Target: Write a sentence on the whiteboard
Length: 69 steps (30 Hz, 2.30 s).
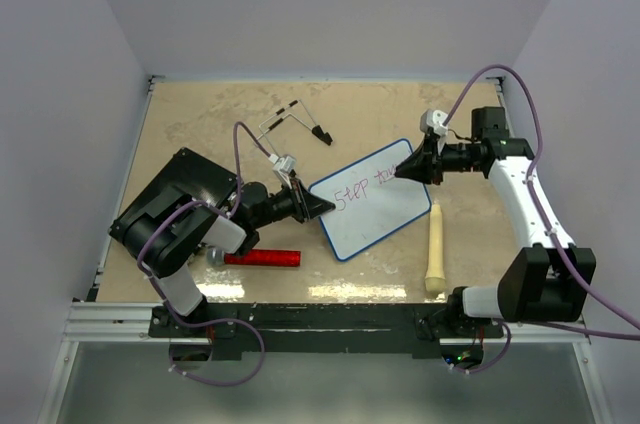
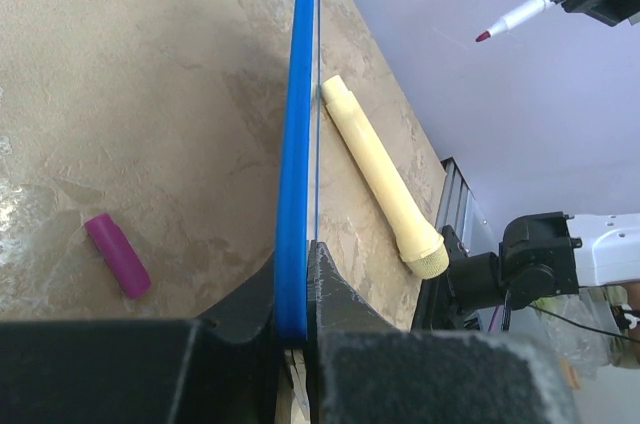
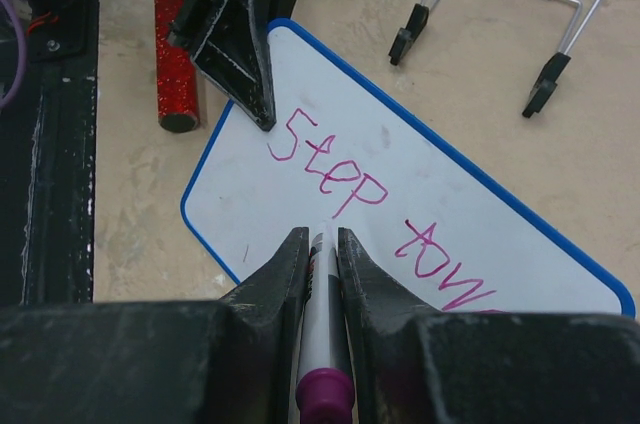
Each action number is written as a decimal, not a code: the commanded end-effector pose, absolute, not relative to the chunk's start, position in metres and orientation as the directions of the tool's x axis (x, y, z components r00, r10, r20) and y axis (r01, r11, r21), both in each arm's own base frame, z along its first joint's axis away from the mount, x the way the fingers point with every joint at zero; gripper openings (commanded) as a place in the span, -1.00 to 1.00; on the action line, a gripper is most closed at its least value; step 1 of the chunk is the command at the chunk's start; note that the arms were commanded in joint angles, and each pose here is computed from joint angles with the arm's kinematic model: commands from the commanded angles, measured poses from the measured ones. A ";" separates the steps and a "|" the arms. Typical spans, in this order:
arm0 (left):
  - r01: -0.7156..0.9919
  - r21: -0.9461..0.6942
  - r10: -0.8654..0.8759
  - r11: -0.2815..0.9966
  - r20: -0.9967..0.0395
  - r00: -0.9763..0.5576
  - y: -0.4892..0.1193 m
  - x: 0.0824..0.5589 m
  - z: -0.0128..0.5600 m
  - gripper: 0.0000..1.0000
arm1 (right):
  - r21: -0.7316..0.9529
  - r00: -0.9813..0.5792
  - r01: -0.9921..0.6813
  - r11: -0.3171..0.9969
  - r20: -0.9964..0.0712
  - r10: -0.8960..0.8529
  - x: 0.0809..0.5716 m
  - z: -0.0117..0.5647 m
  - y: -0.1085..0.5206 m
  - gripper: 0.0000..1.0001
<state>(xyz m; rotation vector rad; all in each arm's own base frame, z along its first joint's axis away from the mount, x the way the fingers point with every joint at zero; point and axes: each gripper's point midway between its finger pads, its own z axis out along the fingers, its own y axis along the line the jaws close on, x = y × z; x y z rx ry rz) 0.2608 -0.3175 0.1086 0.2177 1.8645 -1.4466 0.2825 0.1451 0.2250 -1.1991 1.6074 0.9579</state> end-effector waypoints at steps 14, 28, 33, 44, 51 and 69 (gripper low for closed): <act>0.659 -0.687 -0.422 0.307 -0.718 -0.553 -0.316 0.287 0.174 -1.00 | 0.011 -0.068 -0.975 0.224 -0.967 -0.244 0.266 0.256 0.149 -1.00; 0.647 -0.706 -0.428 0.289 -0.700 -0.572 -0.316 0.284 0.164 -1.00 | -0.019 -0.050 -0.965 0.262 -0.966 -0.255 0.266 0.236 0.147 -1.00; 0.643 -0.704 -0.406 0.302 -0.705 -0.581 -0.316 0.281 0.156 -1.00 | -0.017 -0.057 -0.963 0.268 -0.963 -0.263 0.268 0.232 0.145 -1.00; 0.643 -0.693 -0.383 0.326 -0.719 -0.580 -0.314 0.277 0.154 -1.00 | -0.016 -0.056 -0.965 0.261 -0.962 -0.269 0.266 0.227 0.146 -1.00; 0.646 -0.696 -0.384 0.314 -0.715 -0.584 -0.316 0.277 0.156 -1.00 | -0.007 -0.065 -0.966 0.259 -0.961 -0.268 0.267 0.224 0.146 -1.00; 0.647 -0.702 -0.378 0.297 -0.709 -0.596 -0.322 0.276 0.156 -1.00 | 0.009 -0.081 -0.967 0.254 -0.958 -0.274 0.268 0.218 0.145 -1.00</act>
